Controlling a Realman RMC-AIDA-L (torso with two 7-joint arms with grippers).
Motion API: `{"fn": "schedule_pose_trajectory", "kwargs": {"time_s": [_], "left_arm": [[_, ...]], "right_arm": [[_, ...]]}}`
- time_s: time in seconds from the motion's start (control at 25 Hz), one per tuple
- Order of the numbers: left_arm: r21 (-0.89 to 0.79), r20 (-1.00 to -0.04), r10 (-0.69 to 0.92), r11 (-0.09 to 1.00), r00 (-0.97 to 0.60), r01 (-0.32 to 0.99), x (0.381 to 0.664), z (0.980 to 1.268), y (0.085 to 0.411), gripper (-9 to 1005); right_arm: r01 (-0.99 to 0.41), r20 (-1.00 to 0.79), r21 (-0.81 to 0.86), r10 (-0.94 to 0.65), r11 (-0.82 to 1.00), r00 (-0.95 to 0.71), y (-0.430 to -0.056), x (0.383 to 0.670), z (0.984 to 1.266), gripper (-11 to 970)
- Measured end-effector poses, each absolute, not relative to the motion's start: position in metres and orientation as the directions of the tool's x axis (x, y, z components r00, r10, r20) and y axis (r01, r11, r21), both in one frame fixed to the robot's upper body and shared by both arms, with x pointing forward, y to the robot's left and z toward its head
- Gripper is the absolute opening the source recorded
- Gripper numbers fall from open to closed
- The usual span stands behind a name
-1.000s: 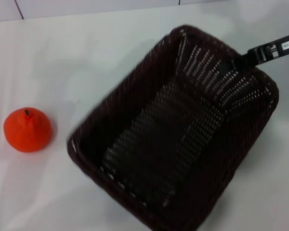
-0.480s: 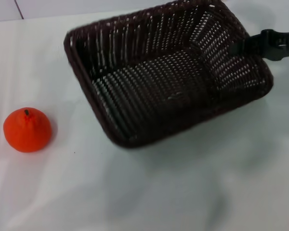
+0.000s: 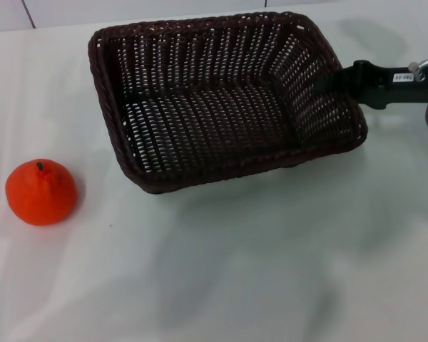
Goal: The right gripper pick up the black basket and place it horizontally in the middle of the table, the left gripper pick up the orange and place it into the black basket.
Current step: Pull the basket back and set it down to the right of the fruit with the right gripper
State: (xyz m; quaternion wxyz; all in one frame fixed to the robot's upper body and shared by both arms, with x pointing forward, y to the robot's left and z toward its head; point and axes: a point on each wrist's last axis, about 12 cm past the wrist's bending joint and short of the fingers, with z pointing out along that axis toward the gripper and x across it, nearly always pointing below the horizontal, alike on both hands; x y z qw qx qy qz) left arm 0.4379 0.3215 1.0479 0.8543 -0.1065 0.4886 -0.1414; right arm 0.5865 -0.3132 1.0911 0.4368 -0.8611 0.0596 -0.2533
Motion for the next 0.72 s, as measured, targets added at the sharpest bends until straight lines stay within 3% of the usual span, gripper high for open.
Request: {"fn": "schedule_pose_trajectory", "kwargs": {"time_s": [0.6, 0.72], "left_arm": [[-0.322, -0.81, -0.349, 0.936, 0.471, 0.141, 0.4366, 1.0462, 0.3207, 871], [-0.316, -0.816, -0.352, 0.936, 0.459, 0.155, 0.4357, 1.0454, 0.3192, 865]], "right_arm": [[0.067, 0.355, -0.81, -0.397, -0.583, 0.847, -0.3077, 0.5867, 1.0814, 269], [0.061, 0.352, -0.818, -0.413, -0.572, 0.84, -0.3091, 0.5858, 1.0813, 411]]}}
